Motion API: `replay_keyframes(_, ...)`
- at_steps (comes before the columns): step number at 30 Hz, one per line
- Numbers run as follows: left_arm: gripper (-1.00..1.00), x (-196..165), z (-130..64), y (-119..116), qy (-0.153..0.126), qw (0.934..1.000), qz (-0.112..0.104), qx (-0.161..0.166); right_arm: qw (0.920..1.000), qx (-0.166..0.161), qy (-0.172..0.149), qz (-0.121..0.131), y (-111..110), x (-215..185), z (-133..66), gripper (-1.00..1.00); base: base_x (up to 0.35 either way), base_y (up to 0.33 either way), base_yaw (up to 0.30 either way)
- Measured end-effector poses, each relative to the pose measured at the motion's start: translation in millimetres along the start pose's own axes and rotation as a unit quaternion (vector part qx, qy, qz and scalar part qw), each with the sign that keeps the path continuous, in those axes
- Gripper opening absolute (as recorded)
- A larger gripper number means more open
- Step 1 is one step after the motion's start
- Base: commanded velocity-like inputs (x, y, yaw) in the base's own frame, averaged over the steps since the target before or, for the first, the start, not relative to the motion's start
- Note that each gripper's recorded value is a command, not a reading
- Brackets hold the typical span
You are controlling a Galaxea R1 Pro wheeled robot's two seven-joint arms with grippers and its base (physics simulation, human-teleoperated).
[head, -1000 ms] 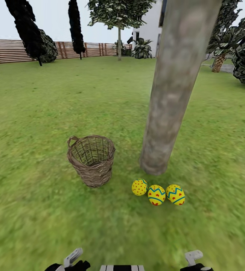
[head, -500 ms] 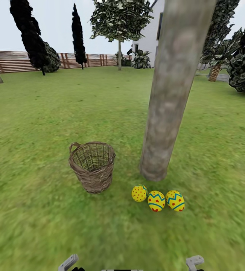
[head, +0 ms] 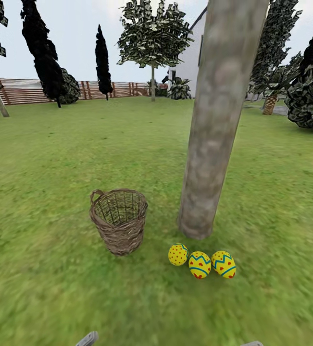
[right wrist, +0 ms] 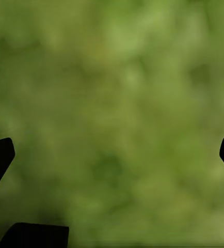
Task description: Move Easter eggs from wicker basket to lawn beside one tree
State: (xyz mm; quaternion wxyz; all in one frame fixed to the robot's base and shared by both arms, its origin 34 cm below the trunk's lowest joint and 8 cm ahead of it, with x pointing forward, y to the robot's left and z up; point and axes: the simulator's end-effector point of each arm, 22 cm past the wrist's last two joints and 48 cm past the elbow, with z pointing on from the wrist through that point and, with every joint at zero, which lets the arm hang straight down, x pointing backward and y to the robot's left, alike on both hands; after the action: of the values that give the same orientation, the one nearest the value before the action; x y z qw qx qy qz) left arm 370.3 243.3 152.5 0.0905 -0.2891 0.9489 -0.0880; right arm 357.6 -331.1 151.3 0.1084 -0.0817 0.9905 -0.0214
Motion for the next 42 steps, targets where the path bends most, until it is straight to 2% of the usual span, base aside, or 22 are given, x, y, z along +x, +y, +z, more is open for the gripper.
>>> replay_keyframes(6, 1.0, 3.7, -4.4, 1.5, 0.001, 1.0, 0.0, -0.003, 1.0, 0.0, -0.005, 0.0, 0.4, -0.5, -5.0, 1.0, 0.0, 0.0, 0.0)
replay_keyframes(11, 1.0, 9.4, -7.9, 0.8, 0.002, 0.9996, 0.027, -0.003, 1.0, -0.001, -0.003, -0.002, 2.4, 7.3, -8.5, 1.0, 0.0, 0.0, 0.0)
replay_keyframes(14, 1.0, 8.1, -10.3, -0.8, -0.001, 0.9995, 0.032, -0.001, 1.0, 0.0, -0.007, -0.001, 2.0, 5.3, -11.0, 1.0, 0.0, 0.0, 0.0)
replay_keyframes(25, 1.0, 15.7, -18.1, 4.4, -0.004, 0.9994, 0.033, -0.002, 0.9998, 0.001, -0.02, 0.001, 1.5, 2.1, -19.6, 1.0, 0.0, 0.0, 0.0)
replay_keyframes(31, 1.0, 12.2, -22.9, -1.4, -0.01, 0.9994, 0.034, 0.004, 0.9994, 0.003, -0.034, 0.001, 0.4, -8.6, -25.0, 1.0, 0.0, 0.0, 0.0)
replay_keyframes(42, 1.0, 6.9, -43.5, -7.1, -0.006, 0.9994, 0.033, 0.001, 0.9995, 0.003, -0.032, 0.003, -3.4, -19.1, -46.2, 1.0, 0.0, 0.0, 0.0)
